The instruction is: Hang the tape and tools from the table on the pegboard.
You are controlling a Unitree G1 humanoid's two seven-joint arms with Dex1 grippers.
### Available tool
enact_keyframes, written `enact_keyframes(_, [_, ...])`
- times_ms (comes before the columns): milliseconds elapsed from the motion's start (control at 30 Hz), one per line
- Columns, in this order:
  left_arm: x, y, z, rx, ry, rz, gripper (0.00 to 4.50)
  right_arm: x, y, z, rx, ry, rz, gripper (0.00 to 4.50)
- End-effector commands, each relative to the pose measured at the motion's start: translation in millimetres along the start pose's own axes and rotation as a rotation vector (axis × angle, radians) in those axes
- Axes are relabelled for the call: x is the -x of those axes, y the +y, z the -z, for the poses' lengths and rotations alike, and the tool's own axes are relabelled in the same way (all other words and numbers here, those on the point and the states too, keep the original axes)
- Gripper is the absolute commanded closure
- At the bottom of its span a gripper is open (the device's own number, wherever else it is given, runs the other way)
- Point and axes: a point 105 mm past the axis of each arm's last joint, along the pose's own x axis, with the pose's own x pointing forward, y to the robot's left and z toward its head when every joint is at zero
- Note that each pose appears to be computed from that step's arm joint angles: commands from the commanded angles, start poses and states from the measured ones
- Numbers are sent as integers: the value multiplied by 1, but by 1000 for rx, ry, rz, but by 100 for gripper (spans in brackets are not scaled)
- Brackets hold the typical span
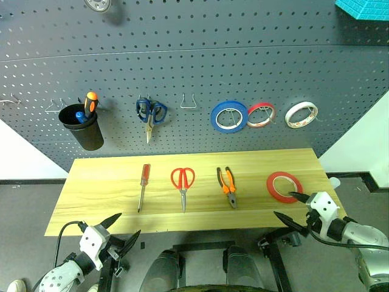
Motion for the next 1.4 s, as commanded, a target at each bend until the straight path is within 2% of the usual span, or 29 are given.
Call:
enact_keyframes(33, [-3, 1, -5, -16, -24, -2, 0, 2, -1, -13, 4, -29, 10, 5])
enact_keyframes(433, [-4, 1, -3, -8, -16, 13, 0, 4, 1, -13, -65, 5, -12, 5])
enact_keyframes(833, [-4, -3, -1, 14, -1, 32, 0, 5, -3, -4, -46, 26, 2, 5])
enact_keyframes(967, [-11, -11, -6, 43, -4, 87, 0, -3, -10, -2, -16, 77, 31, 5])
enact_keyframes(1133, [-40, -25, -22, 27, -26, 172, 0, -19, -19, 3, 5, 161, 46, 5])
enact_keyframes(1300, [-89, -36, -38, 33, -6, 234, 0, -35, -33, 18, 79, 317, 93, 5])
enact_keyframes(1400, [-126, -39, -53, -9, 37, 238, 0, -41, -36, 22, 59, 311, 91, 5])
